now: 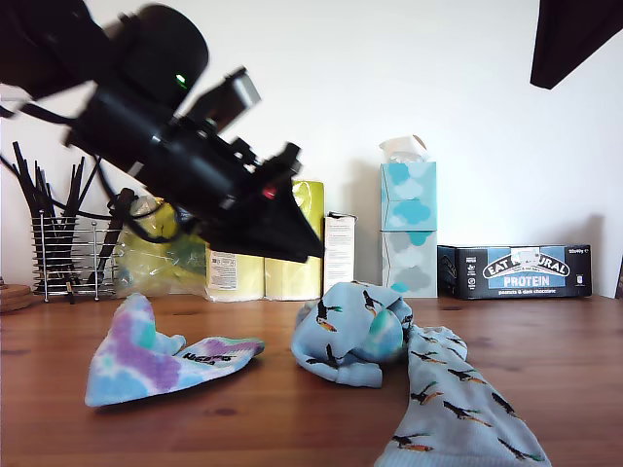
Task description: Pair up the socks based on colour and pattern, by placing each sock on top of its pair
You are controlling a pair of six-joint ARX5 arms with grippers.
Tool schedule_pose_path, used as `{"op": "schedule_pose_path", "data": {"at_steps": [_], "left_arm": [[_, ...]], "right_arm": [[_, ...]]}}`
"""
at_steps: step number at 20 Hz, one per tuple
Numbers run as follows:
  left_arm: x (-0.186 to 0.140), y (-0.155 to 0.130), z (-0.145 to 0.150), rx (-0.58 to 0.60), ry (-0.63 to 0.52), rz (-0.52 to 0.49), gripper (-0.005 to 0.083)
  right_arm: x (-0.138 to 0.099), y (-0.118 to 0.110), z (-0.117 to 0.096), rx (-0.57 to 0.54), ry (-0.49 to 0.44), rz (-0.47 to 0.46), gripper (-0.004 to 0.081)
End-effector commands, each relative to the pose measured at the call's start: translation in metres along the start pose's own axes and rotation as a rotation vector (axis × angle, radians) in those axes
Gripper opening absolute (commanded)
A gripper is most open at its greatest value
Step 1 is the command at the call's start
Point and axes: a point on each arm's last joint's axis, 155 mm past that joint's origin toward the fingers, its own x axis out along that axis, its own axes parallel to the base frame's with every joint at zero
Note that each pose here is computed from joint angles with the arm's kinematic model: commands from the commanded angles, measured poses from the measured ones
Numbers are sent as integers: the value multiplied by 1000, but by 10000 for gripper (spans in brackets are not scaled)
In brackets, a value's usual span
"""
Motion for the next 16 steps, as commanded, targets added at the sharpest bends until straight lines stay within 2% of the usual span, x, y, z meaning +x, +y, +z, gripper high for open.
{"op": "schedule_pose_path", "data": {"at_steps": [1, 3, 4, 7, 8, 12, 16], "left_arm": [[22, 7, -4, -5, 19, -2, 200], [44, 14, -9, -15, 49, -6, 171], [51, 17, -14, -26, 78, -9, 123], [64, 16, -49, -57, 233, -34, -25], [64, 17, -61, -71, 279, -34, -24], [45, 12, -110, -71, 484, -34, -24], [-3, 40, -169, -80, 784, 140, -24]], "right_arm": [[1, 0, 1, -18, -2, 1, -13], [1, 0, 1, -18, 0, 1, -13], [1, 0, 1, -18, 0, 1, -13], [1, 0, 1, -17, -2, 0, -13], [1, 0, 1, -17, -1, -1, -13], [1, 0, 5, -36, -17, 0, -13], [1, 0, 10, -52, -37, 1, -13]]}}
